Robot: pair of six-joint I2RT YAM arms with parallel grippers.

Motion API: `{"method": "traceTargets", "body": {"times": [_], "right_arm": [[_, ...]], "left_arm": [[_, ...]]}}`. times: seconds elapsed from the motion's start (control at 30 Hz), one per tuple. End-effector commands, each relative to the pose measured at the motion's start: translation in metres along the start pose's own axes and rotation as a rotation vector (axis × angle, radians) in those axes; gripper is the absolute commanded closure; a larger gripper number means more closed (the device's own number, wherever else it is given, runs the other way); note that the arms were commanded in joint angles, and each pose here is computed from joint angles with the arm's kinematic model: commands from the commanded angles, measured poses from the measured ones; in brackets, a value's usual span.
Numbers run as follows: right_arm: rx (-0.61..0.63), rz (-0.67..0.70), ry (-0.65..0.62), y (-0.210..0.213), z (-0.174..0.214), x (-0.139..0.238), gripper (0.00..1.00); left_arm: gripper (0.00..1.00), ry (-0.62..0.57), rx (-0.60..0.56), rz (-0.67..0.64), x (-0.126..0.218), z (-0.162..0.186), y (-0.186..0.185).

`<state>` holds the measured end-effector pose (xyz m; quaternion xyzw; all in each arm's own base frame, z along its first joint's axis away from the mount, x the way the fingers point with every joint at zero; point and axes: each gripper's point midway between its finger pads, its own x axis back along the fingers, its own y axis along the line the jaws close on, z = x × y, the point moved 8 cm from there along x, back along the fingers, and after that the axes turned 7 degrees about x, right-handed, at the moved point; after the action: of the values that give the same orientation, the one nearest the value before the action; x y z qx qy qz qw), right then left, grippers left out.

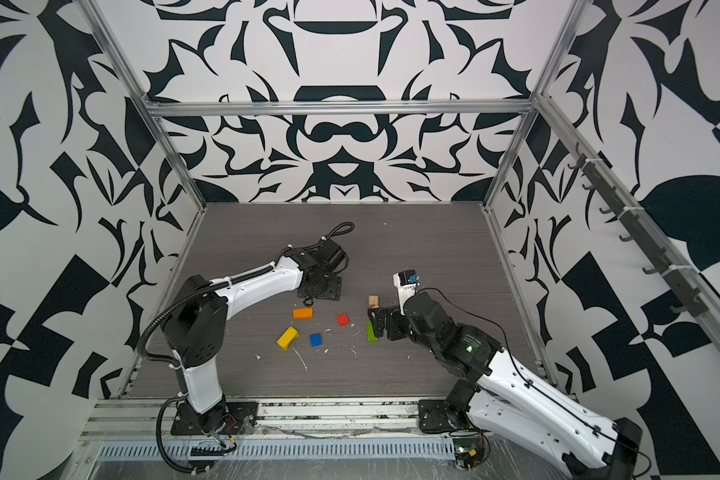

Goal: Build the wood block tower
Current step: 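Position the held wood bar above the two stacked bars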

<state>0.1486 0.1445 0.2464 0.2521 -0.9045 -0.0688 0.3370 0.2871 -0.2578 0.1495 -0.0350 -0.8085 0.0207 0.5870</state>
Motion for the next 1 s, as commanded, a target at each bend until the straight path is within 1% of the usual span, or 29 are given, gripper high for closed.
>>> {"method": "traceTargets", "body": {"times": [0.0,0.4,0.67,0.97], "right_arm": [[-0.040,-0.037,-0.060,0.005,-0.009,0.003,0.01],[-0.075,-0.084,-0.023,0.008,0.000,-0.003,0.01],[-0.124,-0.152,-0.025,0.012,0.006,-0.008,0.00],[-0.122,-0.129,-0.041,0.011,0.004,-0.012,0.00]], "left_arm": [[0.39,-0.023,0.004,0.034,0.010,-0.003,0.009],[0.39,-0.032,0.017,0.009,0.007,-0.001,0.029],[0.39,-0.043,0.017,-0.008,-0.003,-0.003,0.048],[0.39,-0.040,0.031,-0.012,-0.020,-0.011,0.060]]}}
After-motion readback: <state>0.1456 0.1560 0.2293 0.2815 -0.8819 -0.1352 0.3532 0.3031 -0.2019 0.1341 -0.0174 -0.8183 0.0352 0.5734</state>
